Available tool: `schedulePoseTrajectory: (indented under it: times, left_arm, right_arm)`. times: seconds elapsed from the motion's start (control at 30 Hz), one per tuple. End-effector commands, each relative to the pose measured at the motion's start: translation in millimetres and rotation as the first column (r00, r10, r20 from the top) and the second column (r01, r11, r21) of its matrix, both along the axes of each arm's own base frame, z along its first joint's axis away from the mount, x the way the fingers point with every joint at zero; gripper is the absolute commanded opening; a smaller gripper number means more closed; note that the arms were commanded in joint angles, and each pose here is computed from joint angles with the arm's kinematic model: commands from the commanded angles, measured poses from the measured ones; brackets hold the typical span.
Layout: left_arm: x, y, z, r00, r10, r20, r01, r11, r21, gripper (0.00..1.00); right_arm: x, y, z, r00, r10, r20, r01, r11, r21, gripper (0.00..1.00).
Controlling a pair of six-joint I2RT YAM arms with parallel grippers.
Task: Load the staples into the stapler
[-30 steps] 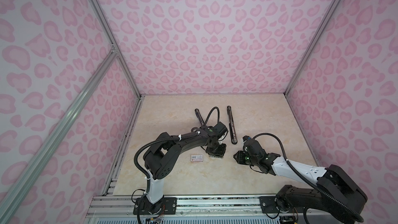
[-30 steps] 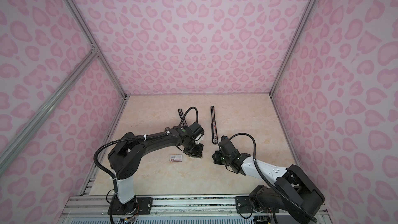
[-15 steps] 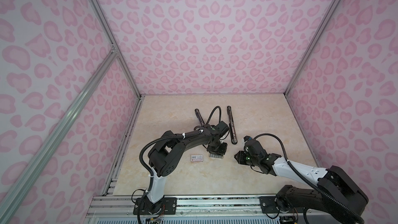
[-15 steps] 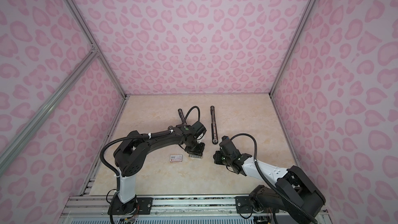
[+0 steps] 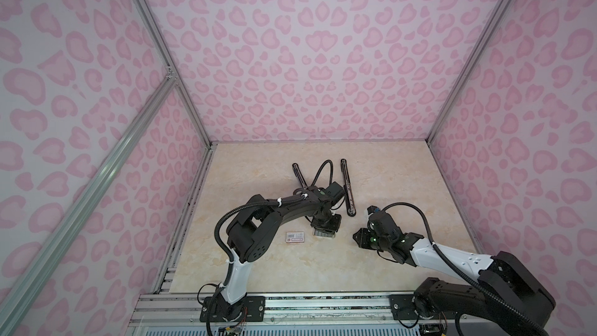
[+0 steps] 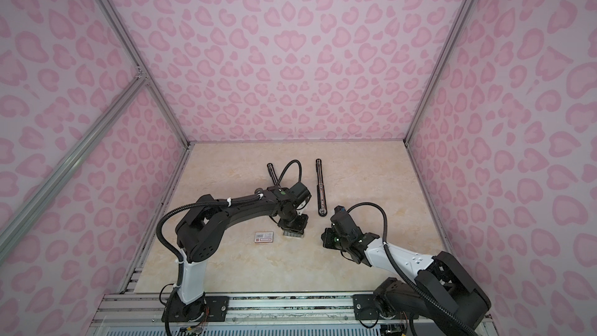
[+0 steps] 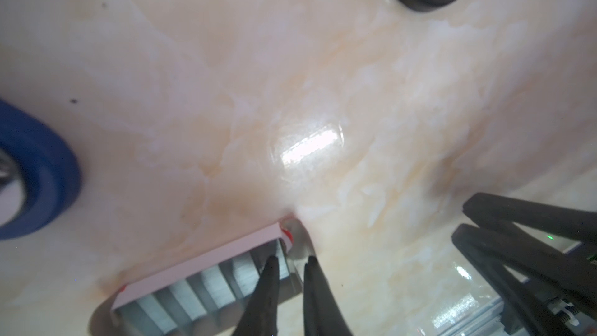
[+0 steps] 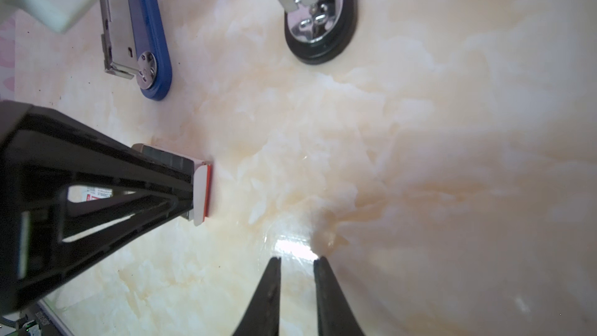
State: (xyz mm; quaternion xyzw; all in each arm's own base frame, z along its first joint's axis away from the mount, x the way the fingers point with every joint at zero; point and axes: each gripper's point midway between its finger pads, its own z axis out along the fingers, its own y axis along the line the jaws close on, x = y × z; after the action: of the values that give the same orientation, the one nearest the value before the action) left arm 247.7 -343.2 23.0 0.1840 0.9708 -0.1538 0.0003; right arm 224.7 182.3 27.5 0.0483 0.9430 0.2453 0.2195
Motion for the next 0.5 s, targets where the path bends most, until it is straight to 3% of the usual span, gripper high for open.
schedulePoseTrajectory:
  times: [0.0, 0.47]
  left_arm:
    - [-1.2, 5.4, -3.5, 1.000, -0.001, -0.007, 0.001, 0.999, 0.037, 0.20]
    - [-2.6, 8.2, -2.6, 1.000, -0.006, -0.001, 0.006, 0.998, 0.055, 0.06]
  right_arm:
    - [1.6, -0.3, 0.2, 1.000, -0.009, 0.009, 0.009, 1.000, 0.006, 0.22]
    - [-0.1, -1.9, -2.9, 1.000, -0.015, 0.004, 0.015, 1.000, 0.009, 0.22]
